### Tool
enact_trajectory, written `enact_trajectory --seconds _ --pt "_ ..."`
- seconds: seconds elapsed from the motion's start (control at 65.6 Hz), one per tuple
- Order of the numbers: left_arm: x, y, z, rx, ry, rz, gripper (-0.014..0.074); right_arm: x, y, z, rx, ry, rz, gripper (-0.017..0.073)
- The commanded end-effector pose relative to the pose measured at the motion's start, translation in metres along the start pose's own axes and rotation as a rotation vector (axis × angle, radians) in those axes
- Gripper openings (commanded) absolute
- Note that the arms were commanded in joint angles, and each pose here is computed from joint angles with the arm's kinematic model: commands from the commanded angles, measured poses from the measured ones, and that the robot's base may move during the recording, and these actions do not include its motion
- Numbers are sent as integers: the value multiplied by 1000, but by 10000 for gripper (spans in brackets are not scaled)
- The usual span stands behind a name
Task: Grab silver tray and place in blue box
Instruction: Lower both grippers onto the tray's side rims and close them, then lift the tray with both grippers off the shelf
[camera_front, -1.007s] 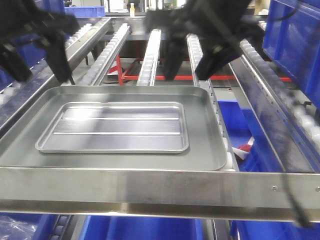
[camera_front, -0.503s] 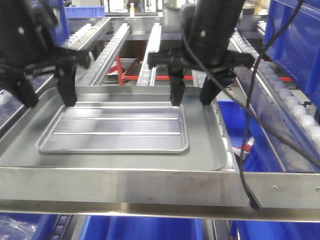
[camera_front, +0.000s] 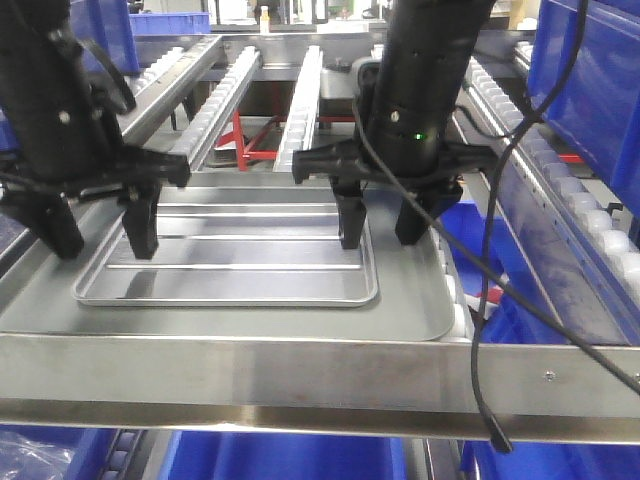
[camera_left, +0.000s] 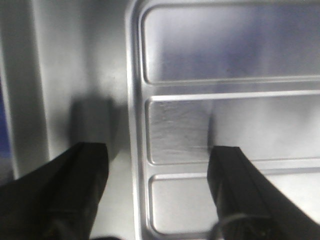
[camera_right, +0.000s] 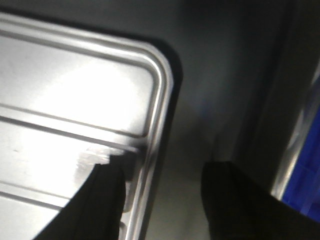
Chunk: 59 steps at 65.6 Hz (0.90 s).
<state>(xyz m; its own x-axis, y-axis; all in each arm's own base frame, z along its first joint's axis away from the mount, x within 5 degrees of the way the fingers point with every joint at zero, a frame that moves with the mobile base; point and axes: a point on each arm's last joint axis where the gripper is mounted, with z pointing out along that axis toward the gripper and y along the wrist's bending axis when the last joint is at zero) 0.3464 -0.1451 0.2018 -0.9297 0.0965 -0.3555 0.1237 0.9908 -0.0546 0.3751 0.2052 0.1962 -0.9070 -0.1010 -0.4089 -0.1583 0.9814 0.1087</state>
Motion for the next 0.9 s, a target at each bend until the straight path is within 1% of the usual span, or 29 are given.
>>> enact_trajectory --seconds 0.0,0.107,0.214,0.32,0.412,0.427,0.442,0.503,0.564,0.717,0.824,0.885 --pt "-12 -2 -19 23 -88 -13 345 -16 4 -25 -37 -106 2 427" --pt "-12 -2 -17 23 -86 -13 325 -14 4 -18 -32 -91 0 356" --pt "-13 -2 -15 25 -91 -12 252 -13 4 -14 -29 -82 -1 266" --pt "-16 1 -15 28 -110 -21 136 -13 5 -13 -28 -79 -2 187" --pt "-17 3 -15 26 -118 -25 6 -12 5 -13 -27 -76 -2 78" --pt "-18 4 -15 25 -121 -28 -25 -12 5 -13 -27 -76 -2 48" --pt "-18 5 -15 26 -120 -31 -47 -12 5 -13 -27 -76 -2 41" --pt "-18 6 -15 25 -120 -35 -115 -12 5 -13 -27 -76 -2 60" --pt "-18 7 -15 24 -122 -37 -94 -12 4 -13 -26 -73 -2 59" --pt "-18 8 -23 23 -118 -40 -97 -14 4 -26 -27 -82 -1 59" --pt "-20 8 -40 32 -143 -45 -97 -14 3 -45 -29 -93 1 59" --pt "-23 8 -56 43 -178 -49 -97 -15 2 -61 -31 -114 -1 59"
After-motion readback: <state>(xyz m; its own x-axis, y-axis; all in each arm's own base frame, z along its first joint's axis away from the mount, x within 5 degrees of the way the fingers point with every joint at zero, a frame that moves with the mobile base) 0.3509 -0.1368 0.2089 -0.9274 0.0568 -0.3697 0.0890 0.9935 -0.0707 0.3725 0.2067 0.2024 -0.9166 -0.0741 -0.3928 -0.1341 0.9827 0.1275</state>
